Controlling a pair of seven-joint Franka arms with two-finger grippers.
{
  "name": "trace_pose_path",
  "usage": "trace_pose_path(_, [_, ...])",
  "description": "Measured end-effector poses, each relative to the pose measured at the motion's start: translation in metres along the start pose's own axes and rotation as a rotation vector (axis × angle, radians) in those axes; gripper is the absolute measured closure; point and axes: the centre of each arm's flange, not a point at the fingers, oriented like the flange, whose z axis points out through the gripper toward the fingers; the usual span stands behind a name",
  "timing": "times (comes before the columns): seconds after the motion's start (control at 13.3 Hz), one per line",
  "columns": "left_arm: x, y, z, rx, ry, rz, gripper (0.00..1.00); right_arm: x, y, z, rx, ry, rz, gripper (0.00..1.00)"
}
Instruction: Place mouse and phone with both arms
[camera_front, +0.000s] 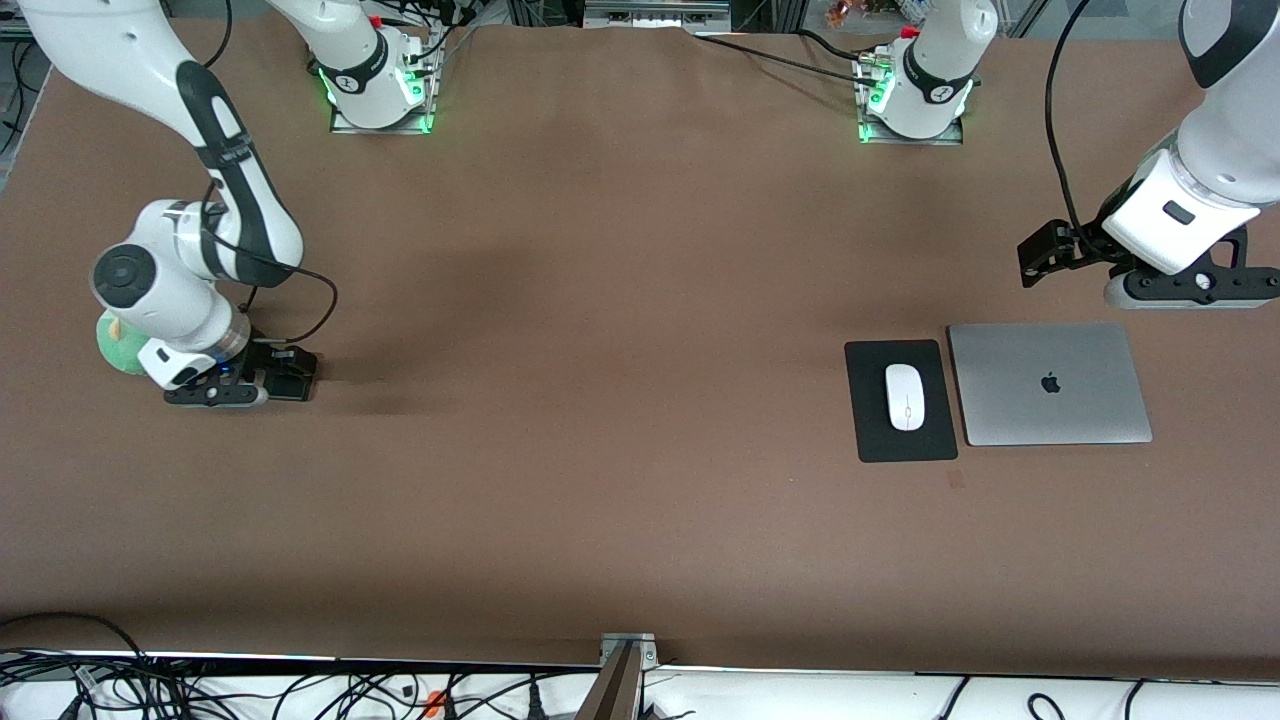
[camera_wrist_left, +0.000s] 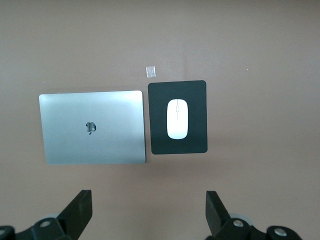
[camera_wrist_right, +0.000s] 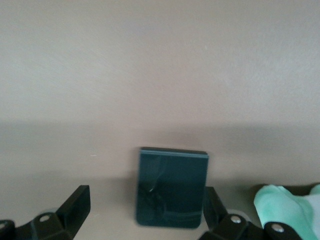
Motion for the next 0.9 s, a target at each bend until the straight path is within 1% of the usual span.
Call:
trace_pose_path(0.08, [0.000,0.000,0.000,0.000,0.000,0.000,0.00,0.009,-0.004,-0.030,0.024,-0.029,0.010,0.00])
trace_pose_path(0.3, [0.000,0.000,0.000,0.000,0.001,0.000,0.00,0.030,-0.008,-0.117,0.070,-0.113,0.014,0.00])
trace_pose_path(0.38, [0.000,0.000,0.000,0.000,0.001,0.000,0.00,0.033,-0.010,-0.141,0.085,-0.133,0.014,0.00])
trace_pose_path(0.45, [0.000,0.000,0.000,0.000,0.002,0.000,0.00,0.034,-0.010,-0.167,0.093,-0.142,0.010,0.00])
trace_pose_path(0.53, [0.000,0.000,0.000,0.000,0.002,0.000,0.00,0.033,-0.010,-0.191,0.096,-0.131,0.007,0.00])
trace_pose_path(0.68, [0.000,0.000,0.000,0.000,0.002,0.000,0.00,0.020,-0.009,-0.248,0.100,-0.088,0.001,0.00])
trace_pose_path(0.83, [0.000,0.000,-0.001,0.000,0.003,0.000,0.00,-0.004,-0.006,-0.295,0.095,-0.079,-0.003,0.00])
trace_pose_path(0.9, [0.000,0.000,-0.001,0.000,0.003,0.000,0.00,-0.013,-0.002,-0.313,0.075,-0.082,-0.006,0.00])
